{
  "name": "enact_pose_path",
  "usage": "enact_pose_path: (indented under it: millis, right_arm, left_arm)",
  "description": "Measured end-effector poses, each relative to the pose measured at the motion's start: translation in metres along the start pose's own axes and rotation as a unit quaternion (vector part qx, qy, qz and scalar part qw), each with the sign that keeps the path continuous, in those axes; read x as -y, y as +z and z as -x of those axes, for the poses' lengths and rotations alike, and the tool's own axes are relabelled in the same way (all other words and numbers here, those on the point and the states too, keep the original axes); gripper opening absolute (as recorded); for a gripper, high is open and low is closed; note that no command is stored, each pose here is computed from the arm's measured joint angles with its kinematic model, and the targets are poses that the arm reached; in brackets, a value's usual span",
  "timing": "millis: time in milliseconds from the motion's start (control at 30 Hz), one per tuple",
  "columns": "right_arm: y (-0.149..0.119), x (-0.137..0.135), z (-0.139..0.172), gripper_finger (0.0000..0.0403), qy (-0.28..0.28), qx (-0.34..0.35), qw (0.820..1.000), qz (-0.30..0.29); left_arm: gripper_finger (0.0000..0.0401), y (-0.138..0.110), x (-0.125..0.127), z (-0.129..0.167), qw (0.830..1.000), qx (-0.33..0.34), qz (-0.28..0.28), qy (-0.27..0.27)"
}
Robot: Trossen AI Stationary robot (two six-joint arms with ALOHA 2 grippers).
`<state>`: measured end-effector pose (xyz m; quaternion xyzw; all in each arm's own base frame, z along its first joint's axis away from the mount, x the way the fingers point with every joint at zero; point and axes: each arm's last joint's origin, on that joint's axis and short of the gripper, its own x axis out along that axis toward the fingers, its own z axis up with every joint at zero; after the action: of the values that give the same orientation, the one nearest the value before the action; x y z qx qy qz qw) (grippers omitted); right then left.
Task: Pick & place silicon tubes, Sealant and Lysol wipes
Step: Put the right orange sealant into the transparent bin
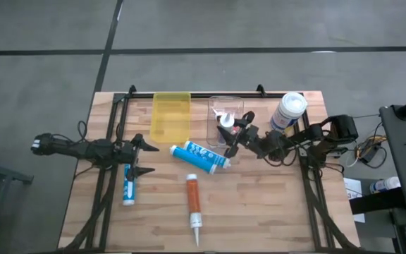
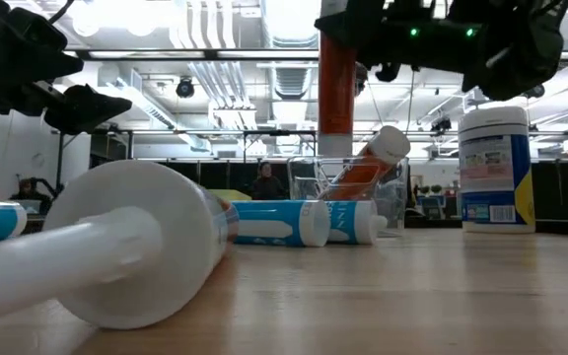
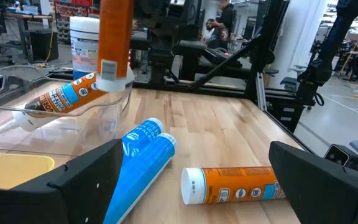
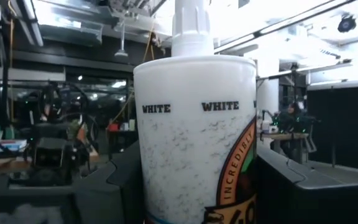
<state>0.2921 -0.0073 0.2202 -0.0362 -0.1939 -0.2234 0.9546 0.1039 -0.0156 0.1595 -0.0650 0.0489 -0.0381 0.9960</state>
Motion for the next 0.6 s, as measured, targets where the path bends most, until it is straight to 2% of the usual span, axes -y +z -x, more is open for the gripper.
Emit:
enact_pose_path:
  millis: [167,400,533,600]
  right_arm:
    - [-0.005,0.008,-0.003,0.0195,0.003,-0.015,1.0,0.015]
    - [-0.011,0.017,-0.007,0.0195,0.012,-0.033,0.999,-0.019]
    - [-0.016,0.022,-0.008,0.0196,0.004,-0.055,0.998,-0.009]
    - [-0.017,0.024,-0.009,0.0228,0.0,-0.056,0.998,-0.016]
  left_arm:
    - [0.0398,0.0,0.0,0.0,1.0,0.0,0.0,0.0]
    - [0.0398,0.0,0.0,0.0,1.0,0.0,0.0,0.0]
    - [0.0398,0.0,0.0,0.0,1.0,0.0,0.0,0.0]
    - [0.0398,0.0,0.0,0.0,1.0,0.0,0.0,0.0]
